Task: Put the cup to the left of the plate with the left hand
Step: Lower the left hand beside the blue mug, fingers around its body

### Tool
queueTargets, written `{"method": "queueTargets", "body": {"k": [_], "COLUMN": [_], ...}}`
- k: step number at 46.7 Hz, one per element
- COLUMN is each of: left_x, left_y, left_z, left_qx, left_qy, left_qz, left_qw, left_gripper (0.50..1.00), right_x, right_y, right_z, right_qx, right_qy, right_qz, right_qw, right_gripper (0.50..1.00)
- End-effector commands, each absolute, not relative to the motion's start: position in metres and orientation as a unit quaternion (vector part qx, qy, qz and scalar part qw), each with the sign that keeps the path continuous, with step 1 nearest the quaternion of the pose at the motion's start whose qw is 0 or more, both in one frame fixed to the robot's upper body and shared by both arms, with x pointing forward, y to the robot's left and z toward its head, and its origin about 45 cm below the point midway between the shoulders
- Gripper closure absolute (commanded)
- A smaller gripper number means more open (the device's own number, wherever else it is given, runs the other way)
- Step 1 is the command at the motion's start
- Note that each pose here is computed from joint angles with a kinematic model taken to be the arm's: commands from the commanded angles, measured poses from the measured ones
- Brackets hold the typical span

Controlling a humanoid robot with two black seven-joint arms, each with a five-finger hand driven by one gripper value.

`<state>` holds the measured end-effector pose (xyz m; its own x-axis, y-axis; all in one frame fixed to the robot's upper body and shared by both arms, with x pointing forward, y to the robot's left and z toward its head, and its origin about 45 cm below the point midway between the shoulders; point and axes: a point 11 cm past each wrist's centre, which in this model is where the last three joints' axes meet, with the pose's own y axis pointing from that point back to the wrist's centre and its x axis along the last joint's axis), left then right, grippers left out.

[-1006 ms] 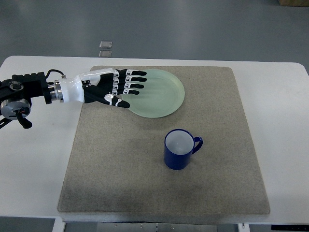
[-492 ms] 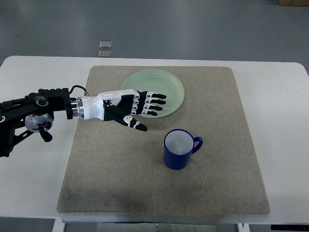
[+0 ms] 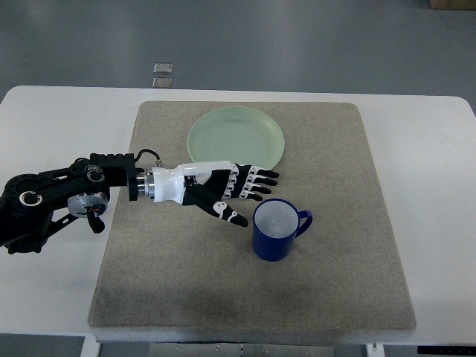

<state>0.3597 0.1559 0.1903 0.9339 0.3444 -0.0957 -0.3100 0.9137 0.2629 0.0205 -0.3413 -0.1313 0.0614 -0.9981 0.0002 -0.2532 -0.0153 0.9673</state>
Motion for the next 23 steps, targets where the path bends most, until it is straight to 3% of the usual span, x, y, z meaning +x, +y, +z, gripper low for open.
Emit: {"method": "queueTargets", "body": {"k": [1, 23], "left_x": [0.3601, 0.3534], "left_y": [0.1508, 0.1416], "left_z": [0.1879, 0.1847], "left_qx": [0.121, 0.074], "left_qy": [0.07, 0.078], "left_qz": [0.166, 0.165], "left_qw": [0.976, 0.98], "left_gripper": [0.506, 0.51], "right_x": [0.0208, 0.0199], "right_y": [-0.3413, -0.3413], "right_z": [-0.1313, -0.1314], "right_qx": [0.577, 0.576], "right_qy": [-0.542, -0.542], "right_qz": [-0.418, -0.419], "right_qw": [0.445, 0.446], "right_gripper": [0.568, 0.568]}}
